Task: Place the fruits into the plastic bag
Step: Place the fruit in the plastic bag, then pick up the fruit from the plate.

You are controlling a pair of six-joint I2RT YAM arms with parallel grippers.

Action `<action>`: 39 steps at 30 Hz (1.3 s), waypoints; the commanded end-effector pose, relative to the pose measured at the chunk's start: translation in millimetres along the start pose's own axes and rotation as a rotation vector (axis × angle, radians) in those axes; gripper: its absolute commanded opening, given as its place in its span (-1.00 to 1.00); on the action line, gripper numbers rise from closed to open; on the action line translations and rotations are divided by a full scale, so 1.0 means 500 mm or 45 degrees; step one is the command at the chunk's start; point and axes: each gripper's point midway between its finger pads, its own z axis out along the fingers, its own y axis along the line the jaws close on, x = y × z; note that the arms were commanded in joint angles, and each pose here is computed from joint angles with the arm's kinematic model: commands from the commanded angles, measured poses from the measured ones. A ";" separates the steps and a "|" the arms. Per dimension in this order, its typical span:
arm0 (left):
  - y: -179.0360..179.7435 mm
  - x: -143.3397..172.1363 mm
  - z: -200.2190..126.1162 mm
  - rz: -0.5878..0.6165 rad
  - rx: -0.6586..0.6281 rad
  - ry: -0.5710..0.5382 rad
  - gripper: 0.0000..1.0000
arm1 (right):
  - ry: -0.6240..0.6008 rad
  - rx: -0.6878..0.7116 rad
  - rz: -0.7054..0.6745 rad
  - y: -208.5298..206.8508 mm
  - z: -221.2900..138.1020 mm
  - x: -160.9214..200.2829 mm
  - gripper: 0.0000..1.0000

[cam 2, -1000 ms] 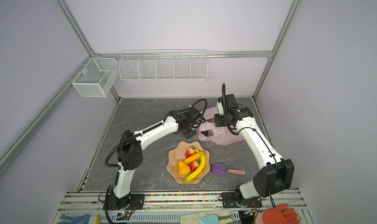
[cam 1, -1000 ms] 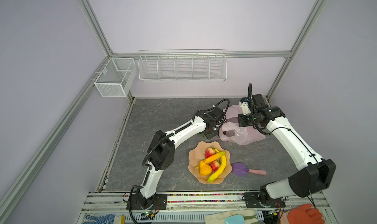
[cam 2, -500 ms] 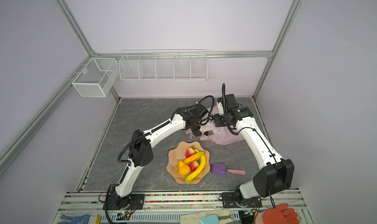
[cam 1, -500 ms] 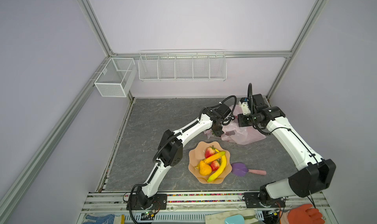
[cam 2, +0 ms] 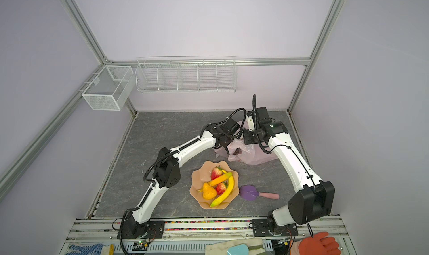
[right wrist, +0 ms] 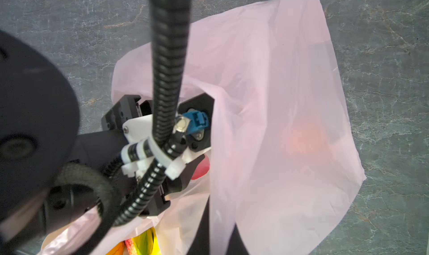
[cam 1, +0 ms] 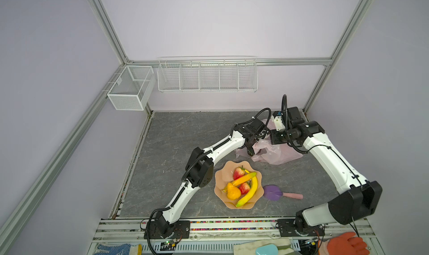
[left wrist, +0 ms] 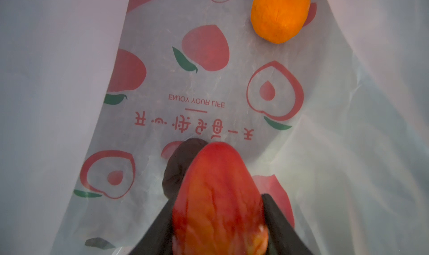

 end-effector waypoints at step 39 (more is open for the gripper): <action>0.015 0.024 -0.249 -0.330 0.094 -0.161 0.71 | -0.041 -0.005 0.048 -0.002 0.000 -0.013 -0.87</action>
